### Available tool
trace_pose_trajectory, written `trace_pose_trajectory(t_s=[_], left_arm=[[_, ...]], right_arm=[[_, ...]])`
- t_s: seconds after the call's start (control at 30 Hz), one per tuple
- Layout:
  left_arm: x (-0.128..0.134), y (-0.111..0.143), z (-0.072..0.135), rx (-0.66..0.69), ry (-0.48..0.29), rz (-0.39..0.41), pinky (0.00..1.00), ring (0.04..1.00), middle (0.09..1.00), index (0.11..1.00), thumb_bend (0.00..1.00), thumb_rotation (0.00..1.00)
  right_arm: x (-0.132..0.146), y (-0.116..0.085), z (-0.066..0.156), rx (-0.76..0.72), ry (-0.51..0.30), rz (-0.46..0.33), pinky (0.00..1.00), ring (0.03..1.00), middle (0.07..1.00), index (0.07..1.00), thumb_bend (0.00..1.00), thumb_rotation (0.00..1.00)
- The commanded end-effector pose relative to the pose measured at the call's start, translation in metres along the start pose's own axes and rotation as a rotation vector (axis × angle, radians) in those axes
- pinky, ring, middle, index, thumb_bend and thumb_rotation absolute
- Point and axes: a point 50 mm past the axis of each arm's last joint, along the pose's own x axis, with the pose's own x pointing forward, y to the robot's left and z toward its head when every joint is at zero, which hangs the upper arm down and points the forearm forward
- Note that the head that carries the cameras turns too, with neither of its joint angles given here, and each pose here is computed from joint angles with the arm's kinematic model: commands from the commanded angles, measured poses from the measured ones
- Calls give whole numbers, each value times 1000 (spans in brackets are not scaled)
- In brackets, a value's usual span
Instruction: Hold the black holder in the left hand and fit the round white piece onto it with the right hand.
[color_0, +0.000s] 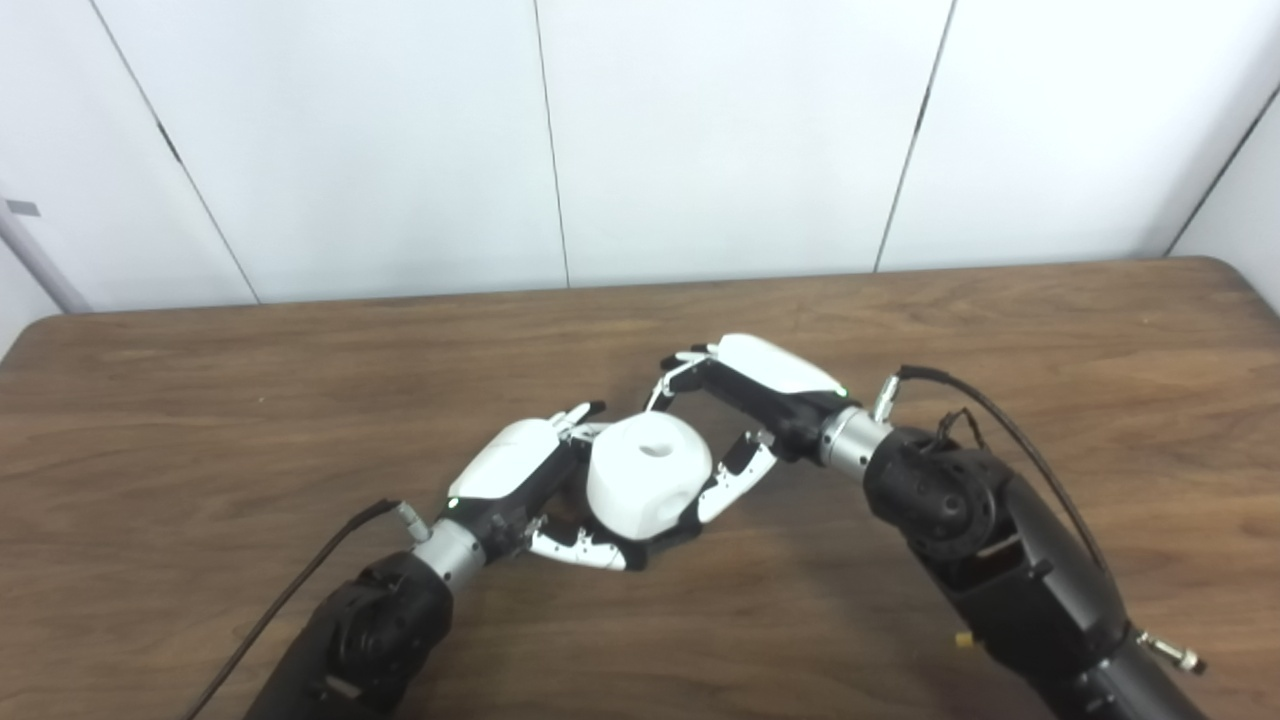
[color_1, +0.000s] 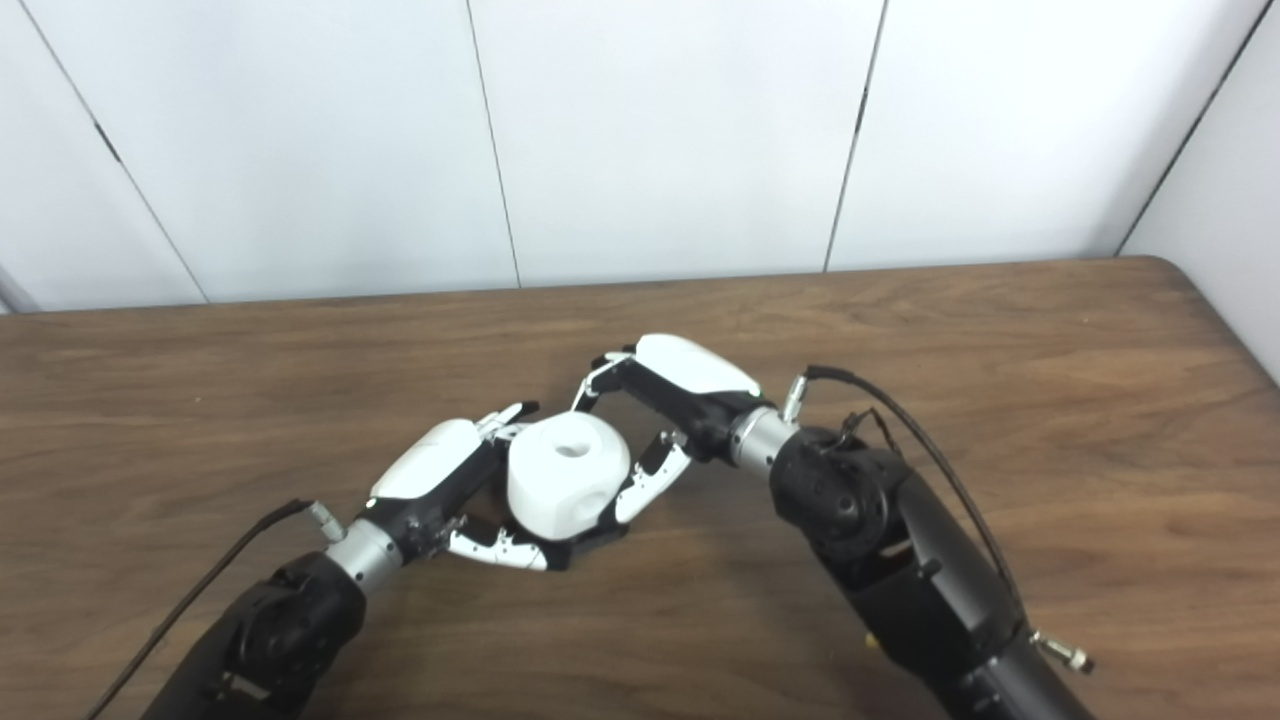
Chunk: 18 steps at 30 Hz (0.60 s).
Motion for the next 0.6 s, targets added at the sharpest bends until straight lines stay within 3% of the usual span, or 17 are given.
trace_pose_trajectory(t_s=[0.0, 0.57], left_arm=[[6, 12, 12, 37, -50, 25, 1000, 1000, 865, 482, 524, 54], [7, 11, 10, 32, -48, 25, 1000, 1000, 860, 482, 524, 54]], right_arm=[[1, -24, 10, -70, -48, -62, 1000, 924, 739, 476, 526, 139], [-2, -33, 17, -97, -70, -75, 1000, 923, 748, 478, 526, 144]])
